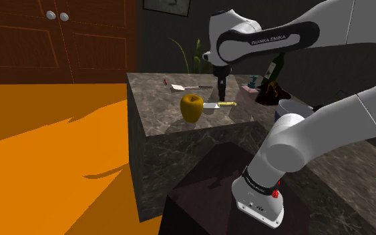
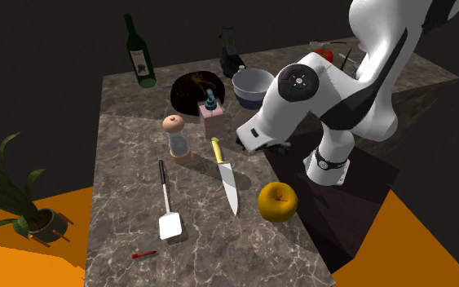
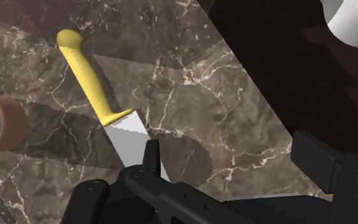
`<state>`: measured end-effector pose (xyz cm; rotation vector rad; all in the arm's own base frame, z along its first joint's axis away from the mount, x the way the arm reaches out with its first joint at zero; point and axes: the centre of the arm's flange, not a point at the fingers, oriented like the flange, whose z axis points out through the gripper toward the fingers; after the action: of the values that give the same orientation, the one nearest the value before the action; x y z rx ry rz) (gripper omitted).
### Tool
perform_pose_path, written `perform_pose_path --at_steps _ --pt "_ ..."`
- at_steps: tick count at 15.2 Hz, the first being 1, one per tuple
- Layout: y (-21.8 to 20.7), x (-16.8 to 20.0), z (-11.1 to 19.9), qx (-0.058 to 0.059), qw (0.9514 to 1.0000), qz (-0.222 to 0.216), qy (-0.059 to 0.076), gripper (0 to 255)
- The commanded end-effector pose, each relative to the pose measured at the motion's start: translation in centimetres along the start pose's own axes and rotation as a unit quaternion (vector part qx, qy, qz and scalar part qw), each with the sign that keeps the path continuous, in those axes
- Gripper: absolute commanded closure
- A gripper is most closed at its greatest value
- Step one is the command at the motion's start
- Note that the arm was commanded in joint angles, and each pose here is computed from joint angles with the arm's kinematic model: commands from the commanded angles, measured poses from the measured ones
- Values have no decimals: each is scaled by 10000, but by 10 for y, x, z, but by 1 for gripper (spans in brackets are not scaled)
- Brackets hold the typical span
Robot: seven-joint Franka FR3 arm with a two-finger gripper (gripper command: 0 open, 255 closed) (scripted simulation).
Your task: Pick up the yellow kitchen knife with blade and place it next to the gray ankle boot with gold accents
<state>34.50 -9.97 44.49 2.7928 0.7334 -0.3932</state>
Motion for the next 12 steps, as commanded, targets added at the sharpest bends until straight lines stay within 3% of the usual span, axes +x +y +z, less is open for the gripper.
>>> perform_pose_path --at_steps 1,4,8,9,12 --pt "15 9 22 -176 9987 -453 -149 0" --pt "33 23 52 -422 9926 -1080 -363 0" --pt "55 43 91 -747 9767 -1907 -645 0" --pt "59 46 97 -796 9735 -2031 -687 0" --pt "61 45 112 -796 9735 -2031 -687 0"
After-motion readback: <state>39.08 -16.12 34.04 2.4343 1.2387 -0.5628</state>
